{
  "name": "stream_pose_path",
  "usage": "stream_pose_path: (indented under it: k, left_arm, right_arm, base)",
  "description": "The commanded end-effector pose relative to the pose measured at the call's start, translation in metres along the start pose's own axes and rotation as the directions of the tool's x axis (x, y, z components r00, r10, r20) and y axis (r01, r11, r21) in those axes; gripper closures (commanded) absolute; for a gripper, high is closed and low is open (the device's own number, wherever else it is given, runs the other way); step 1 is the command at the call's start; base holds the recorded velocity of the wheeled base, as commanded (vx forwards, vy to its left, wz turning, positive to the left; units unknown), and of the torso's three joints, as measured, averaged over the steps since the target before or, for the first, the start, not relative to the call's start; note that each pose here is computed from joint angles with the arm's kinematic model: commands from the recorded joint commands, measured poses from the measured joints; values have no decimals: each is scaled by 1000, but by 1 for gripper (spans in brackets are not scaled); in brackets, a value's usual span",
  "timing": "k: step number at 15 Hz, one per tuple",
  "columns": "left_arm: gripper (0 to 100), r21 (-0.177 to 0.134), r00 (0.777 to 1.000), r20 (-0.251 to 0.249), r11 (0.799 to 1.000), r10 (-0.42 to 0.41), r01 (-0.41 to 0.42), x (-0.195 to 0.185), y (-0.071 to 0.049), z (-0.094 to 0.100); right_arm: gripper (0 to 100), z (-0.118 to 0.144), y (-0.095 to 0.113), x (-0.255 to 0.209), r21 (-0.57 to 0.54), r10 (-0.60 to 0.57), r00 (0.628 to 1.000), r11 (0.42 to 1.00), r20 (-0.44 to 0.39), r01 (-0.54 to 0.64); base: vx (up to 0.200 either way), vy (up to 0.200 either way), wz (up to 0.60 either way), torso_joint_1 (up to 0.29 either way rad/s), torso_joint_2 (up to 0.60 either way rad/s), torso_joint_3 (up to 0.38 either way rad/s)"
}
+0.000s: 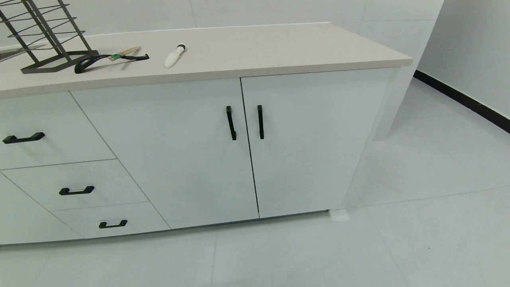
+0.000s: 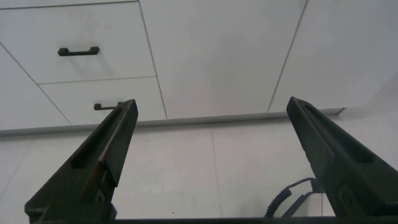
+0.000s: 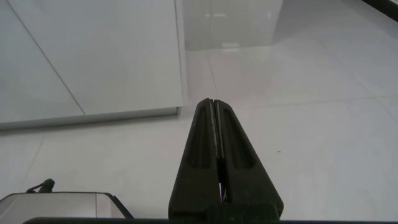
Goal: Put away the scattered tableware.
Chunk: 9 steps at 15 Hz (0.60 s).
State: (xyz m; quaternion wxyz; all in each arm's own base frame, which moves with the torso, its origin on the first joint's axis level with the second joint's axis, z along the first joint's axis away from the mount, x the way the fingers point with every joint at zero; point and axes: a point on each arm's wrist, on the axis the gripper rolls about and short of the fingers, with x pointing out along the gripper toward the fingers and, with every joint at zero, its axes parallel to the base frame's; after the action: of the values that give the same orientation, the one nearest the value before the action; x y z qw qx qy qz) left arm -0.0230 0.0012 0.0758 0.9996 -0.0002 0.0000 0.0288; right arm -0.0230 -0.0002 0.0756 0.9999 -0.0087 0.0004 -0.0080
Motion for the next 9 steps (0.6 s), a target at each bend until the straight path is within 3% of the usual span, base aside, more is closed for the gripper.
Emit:
stream_pose_path:
  k: [1, 2, 8, 9]
  left_arm:
    - [0, -1, 1000, 0, 1000, 1, -1, 0, 0, 0]
    - [0, -4, 1000, 0, 1000, 1, -1, 0, 0, 0]
    - [0, -20, 1000, 2, 1000, 2, -2, 0, 0, 0]
    - [0, -21, 1000, 2, 1000, 2, -2, 0, 0, 0]
  right_arm:
    - [100, 0, 0, 0, -3, -2, 1000, 1000, -2, 2]
    - [100, 0, 0, 0, -4, -2, 1000, 1000, -2, 2]
    - [100, 0, 0, 0, -4, -4, 1000, 1000, -4, 4]
    - [100, 0, 0, 0, -1, -4, 1000, 1000, -4, 4]
  base:
    - [0, 200, 0, 2, 2, 2]
    - [0, 200, 0, 2, 2, 7]
    - [0, 0, 600, 6, 2, 2]
    - [0, 0, 0, 0, 0, 0]
